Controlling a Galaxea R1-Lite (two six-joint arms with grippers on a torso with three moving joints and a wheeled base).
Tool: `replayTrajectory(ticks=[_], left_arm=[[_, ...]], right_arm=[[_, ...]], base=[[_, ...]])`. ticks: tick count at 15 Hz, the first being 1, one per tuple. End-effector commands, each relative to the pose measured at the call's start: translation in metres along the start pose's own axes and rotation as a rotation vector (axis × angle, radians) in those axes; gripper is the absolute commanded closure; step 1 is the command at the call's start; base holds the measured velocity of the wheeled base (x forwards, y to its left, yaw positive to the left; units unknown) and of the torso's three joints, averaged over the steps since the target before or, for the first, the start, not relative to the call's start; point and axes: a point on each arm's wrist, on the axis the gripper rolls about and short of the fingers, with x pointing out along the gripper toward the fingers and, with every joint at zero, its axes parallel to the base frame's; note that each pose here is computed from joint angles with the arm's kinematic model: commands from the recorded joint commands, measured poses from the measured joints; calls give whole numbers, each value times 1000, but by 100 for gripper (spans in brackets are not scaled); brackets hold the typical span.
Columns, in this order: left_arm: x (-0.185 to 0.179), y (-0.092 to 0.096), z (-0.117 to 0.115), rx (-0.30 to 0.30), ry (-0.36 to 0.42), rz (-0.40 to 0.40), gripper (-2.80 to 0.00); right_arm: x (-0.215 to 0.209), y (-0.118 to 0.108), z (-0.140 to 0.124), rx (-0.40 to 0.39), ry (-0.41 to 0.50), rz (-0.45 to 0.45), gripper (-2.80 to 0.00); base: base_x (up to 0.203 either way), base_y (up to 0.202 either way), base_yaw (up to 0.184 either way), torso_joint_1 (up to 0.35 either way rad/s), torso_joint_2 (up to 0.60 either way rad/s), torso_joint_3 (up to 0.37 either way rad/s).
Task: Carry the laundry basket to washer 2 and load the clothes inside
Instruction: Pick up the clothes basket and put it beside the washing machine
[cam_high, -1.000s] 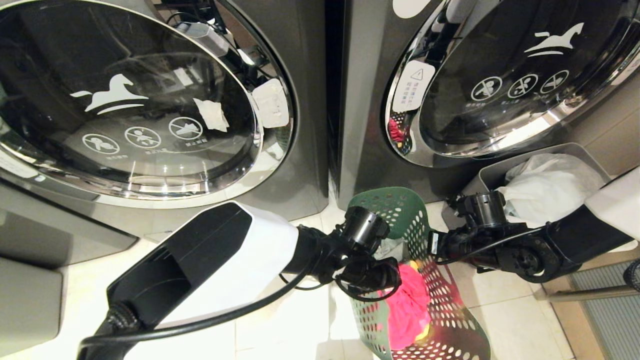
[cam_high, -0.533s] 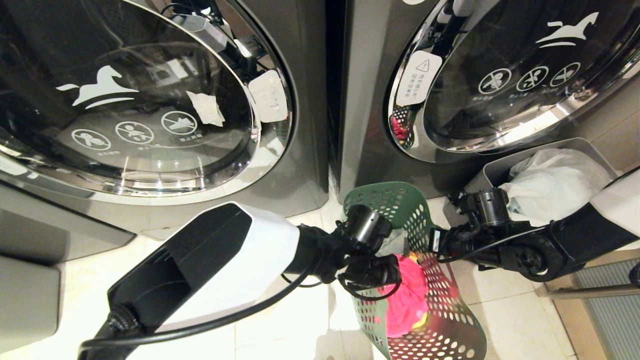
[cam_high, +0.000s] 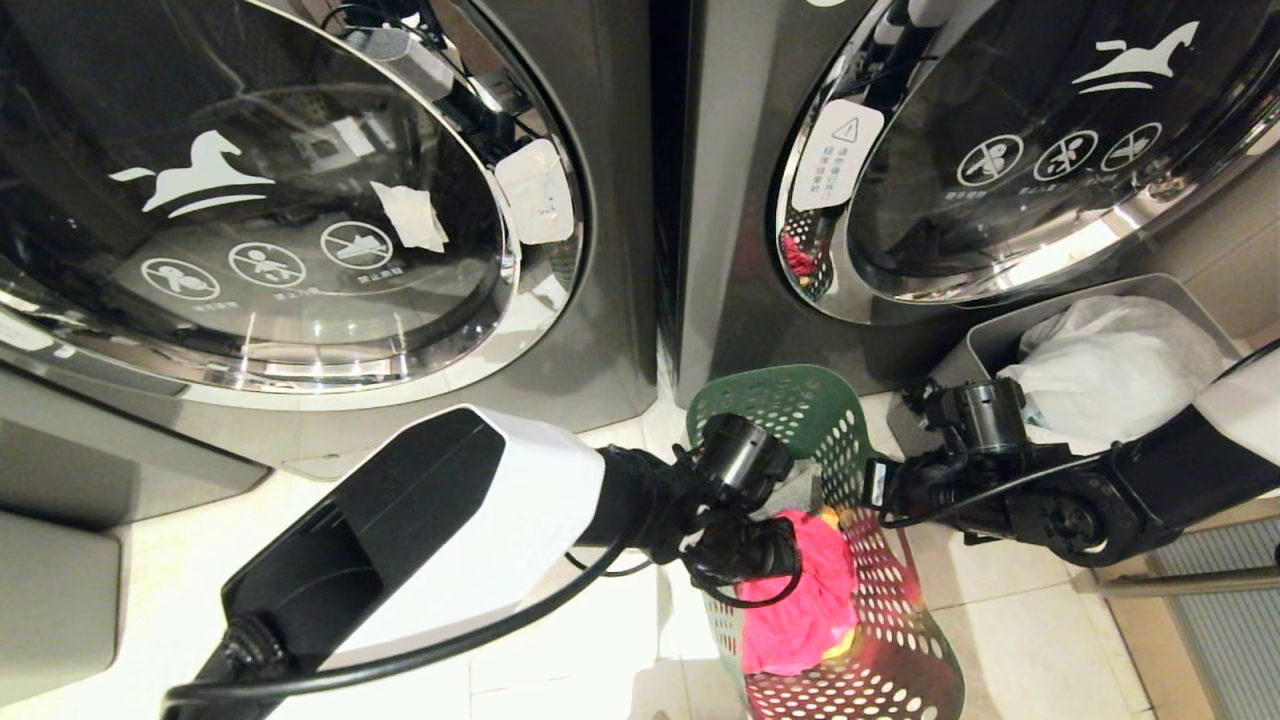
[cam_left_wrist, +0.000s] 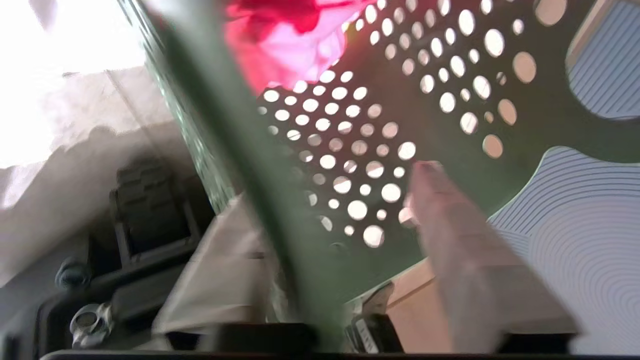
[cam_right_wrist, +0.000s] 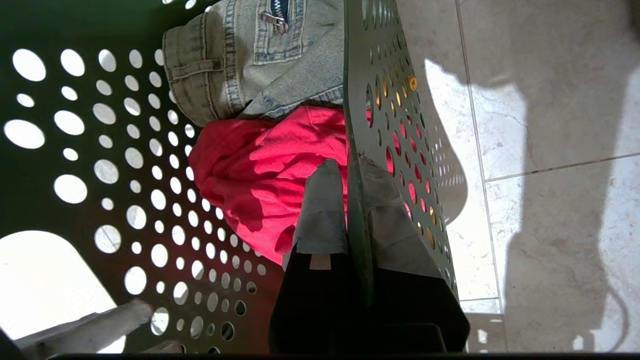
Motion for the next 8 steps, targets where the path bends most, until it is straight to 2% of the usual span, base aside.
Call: replayTrajectory(ticks=[1,3,4,6,8], left_arm=[[-13,-3,3,-7,-6,10,-280],[-23,-1,5,-13,-40,101,-280],[-28,0,8,-17,-95,165,-280],[-44,-3,13,-41,-143,169,-280],[-51,-7,17,-97,-160,128,-280]], right_arm=[[-1,0,0,3,-3,2,0],[-2,-1,-4,5,9,-3,0],[-2,-2,-6,4,17,-5,0],[-2,-3,-9,5,26,-7,0],[-2,-3,-11,3,33,-8,0]], base=[[0,0,0,0,0,0],[0,0,0,0,0,0],[0,0,0,0,0,0],[0,0,0,0,0,0],[0,0,0,0,0,0]])
